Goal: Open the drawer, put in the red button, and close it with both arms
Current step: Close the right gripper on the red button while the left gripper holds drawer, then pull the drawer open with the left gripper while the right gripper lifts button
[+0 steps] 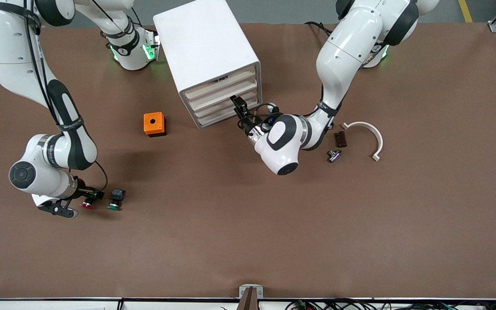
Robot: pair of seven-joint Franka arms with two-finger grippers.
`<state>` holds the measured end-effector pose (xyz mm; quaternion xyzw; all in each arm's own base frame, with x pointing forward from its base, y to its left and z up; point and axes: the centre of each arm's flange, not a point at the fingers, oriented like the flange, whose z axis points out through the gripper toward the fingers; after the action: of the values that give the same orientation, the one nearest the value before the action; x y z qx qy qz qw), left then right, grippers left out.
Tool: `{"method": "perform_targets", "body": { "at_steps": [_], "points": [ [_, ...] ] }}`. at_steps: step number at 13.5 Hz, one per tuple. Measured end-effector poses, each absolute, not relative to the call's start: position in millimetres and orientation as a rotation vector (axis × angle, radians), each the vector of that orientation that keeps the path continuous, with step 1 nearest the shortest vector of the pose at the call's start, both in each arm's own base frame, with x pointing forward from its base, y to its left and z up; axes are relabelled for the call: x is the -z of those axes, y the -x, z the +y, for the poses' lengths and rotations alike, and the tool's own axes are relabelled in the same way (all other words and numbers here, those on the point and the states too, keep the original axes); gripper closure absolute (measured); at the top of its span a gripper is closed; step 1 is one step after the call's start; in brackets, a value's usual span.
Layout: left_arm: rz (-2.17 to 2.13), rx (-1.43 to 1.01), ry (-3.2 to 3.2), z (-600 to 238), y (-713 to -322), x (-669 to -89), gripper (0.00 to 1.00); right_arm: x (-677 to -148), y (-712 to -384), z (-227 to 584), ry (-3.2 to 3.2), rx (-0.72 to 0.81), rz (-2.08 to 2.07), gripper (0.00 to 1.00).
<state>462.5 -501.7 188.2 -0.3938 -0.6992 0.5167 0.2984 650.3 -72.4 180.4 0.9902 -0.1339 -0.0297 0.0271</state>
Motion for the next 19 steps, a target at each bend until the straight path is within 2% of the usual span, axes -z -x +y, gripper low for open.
{"method": "perform_targets", "body": {
  "at_steps": [1, 3, 6, 8, 11, 13, 14, 19],
  "points": [
    [-1.848, -1.378, 1.045, -504.1, -460.7, -190.5, 0.41, -180.4, -650.4, -72.0, -3.059, 0.092, -0.412, 0.39],
    [-1.831, -1.387, 1.040, -507.1, -458.1, -194.1, 0.40, -180.6, -650.6, -71.0, -3.060, 0.091, -0.410, 0.58],
    [-1.820, -1.385, 1.045, -510.7, -453.9, -195.1, 0.43, -180.6, -650.9, -69.9, -3.061, 0.091, -0.407, 0.59],
    [-1.813, -1.379, 1.050, -514.3, -449.6, -194.9, 0.58, -180.6, -651.0, -69.4, -3.062, 0.091, -0.405, 0.59],
    [-1.803, -1.371, 1.059, -520.1, -442.7, -194.9, 0.61, -181.0, -651.6, -66.4, -3.066, 0.090, -0.385, 0.59],
    [-1.801, -1.369, 1.061, -521.2, -441.5, -194.9, 0.81, -184.2, -653.3, -63.5, -3.071, 0.090, -0.359, 0.59],
    [-1.801, -1.369, 1.060, -521.0, -441.6, -194.7, 0.86, -188.6, -654.6, -61.8, -3.072, 0.096, -0.353, 0.59],
    [-1.820, -1.368, 1.044, -513.9, -449.9, -194.0, 0.86, -241.2, -656.8, -43.1, -3.071, 0.155, -0.314, 0.59]
  ]
}}
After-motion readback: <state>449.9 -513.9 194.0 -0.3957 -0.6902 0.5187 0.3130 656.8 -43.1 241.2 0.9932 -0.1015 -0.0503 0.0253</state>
